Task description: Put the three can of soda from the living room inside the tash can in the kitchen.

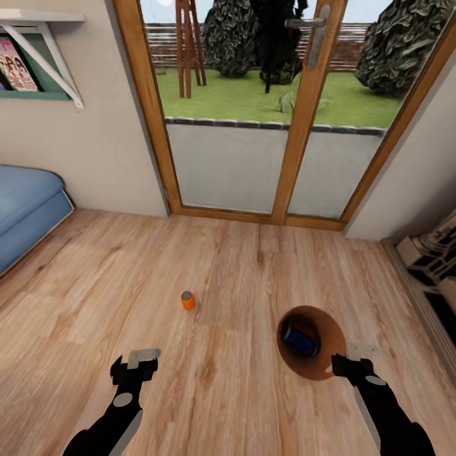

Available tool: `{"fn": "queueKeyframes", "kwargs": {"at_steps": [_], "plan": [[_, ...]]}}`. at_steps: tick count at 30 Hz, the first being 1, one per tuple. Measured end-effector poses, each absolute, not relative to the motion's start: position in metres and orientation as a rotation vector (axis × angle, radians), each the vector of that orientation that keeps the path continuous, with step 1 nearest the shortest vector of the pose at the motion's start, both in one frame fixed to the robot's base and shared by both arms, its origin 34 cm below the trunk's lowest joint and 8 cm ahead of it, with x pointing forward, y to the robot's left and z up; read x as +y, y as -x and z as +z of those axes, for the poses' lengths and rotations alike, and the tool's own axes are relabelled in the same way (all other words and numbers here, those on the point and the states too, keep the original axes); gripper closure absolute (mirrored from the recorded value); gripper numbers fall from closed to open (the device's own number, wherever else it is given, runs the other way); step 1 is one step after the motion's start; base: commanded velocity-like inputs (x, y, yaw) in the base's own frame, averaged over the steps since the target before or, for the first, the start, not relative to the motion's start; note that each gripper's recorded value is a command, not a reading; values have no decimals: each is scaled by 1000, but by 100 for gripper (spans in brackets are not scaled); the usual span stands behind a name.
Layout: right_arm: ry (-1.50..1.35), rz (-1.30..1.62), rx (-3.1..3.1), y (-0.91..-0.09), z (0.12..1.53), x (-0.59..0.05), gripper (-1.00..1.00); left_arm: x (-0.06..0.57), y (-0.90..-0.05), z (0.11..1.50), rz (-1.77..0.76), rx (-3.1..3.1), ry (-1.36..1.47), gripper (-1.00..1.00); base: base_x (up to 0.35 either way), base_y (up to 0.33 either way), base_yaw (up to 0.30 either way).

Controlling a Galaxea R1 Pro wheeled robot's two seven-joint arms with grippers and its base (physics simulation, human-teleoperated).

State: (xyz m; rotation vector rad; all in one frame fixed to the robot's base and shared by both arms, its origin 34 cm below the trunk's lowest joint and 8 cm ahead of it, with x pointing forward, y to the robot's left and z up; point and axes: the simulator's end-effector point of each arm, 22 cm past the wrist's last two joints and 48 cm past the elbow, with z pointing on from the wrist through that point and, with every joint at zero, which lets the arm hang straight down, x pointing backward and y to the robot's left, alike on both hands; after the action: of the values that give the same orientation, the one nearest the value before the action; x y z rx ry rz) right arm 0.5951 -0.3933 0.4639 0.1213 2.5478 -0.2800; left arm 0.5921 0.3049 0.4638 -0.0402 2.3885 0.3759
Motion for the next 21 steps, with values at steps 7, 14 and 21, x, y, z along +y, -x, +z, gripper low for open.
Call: {"fn": "queueKeyframes", "kwargs": {"at_steps": [7,14,21], "plan": [[-108,-278,2549,-596,464,-390,100,305,-592,464,377,2388,40,-100,322,0,0],[-107,-278,2549,-596,464,-390,100,305,-595,466,374,2381,41,-100,307,0,0],[-107,-278,2549,-596,464,-390,100,305,-594,465,376,2383,39,-100,293,0,0]]}}
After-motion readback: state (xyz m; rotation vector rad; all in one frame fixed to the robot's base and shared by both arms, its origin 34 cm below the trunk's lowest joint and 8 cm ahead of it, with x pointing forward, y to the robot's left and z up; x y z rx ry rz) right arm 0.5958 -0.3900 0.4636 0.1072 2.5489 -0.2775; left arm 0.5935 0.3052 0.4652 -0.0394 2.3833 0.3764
